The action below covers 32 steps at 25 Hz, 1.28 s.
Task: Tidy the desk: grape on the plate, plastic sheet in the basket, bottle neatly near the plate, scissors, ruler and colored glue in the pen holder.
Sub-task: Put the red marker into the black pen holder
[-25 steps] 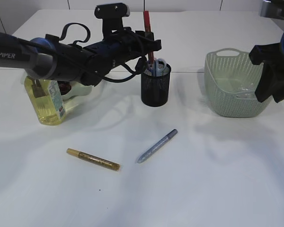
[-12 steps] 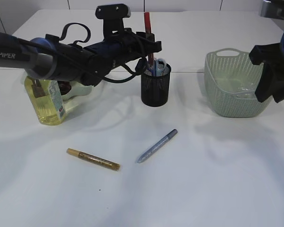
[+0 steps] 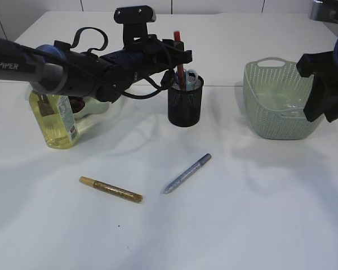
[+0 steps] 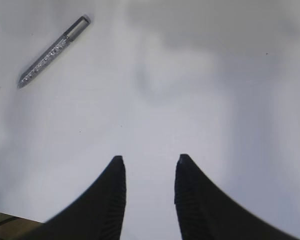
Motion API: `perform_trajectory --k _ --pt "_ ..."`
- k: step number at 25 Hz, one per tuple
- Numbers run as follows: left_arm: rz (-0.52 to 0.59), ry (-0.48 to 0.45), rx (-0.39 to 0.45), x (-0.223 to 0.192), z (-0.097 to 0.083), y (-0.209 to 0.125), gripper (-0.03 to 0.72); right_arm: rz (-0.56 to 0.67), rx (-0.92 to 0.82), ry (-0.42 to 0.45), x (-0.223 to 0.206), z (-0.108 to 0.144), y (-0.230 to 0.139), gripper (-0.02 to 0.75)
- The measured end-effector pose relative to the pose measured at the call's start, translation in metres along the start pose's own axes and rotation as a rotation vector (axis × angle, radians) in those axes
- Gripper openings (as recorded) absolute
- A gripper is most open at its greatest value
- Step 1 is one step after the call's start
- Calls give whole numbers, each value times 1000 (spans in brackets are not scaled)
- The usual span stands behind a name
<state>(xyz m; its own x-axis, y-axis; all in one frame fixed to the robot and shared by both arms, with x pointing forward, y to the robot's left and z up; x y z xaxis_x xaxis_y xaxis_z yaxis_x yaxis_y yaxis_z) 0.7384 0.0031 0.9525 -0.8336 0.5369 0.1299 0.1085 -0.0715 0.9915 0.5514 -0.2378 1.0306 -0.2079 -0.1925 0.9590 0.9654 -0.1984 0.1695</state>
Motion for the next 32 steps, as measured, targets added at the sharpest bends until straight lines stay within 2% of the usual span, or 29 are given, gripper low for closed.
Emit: perform_trajectory --k 11,17,20,24,26,32 --pt "2 0 0 0 0 0 170 0 0 0 0 0 0 281" --pt "80 5 -24 10 1 15 173 0 0 0 0 0 0 281" --pt "166 11 -67 22 2 27 175 0 0 0 0 0 0 281" --pt "359 31 -137 45 2 31 181 0 0 0 0 0 0 281" --pt "460 35 -185 58 -3 29 184 0 0 0 0 0 0 281" --pt "646 4 -292 81 -29 19 190 0 0 0 0 0 0 281"
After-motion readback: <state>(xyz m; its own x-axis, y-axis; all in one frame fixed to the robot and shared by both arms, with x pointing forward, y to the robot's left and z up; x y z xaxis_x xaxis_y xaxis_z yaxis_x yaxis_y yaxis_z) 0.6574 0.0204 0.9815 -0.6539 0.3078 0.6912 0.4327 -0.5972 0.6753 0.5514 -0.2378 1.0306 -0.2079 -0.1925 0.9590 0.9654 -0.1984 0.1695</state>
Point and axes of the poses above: a point on each arm's last joint axis where the gripper is mounted, x pointing back along that axis away from the gripper, z along the wrist's bending axis when the last joint is at zero, y = z × x, the point moved 6 cm from there along -x, pointing out along that axis toward the gripper, and after that the axes turned 15 degrees about -x, right-handed, at the moved point
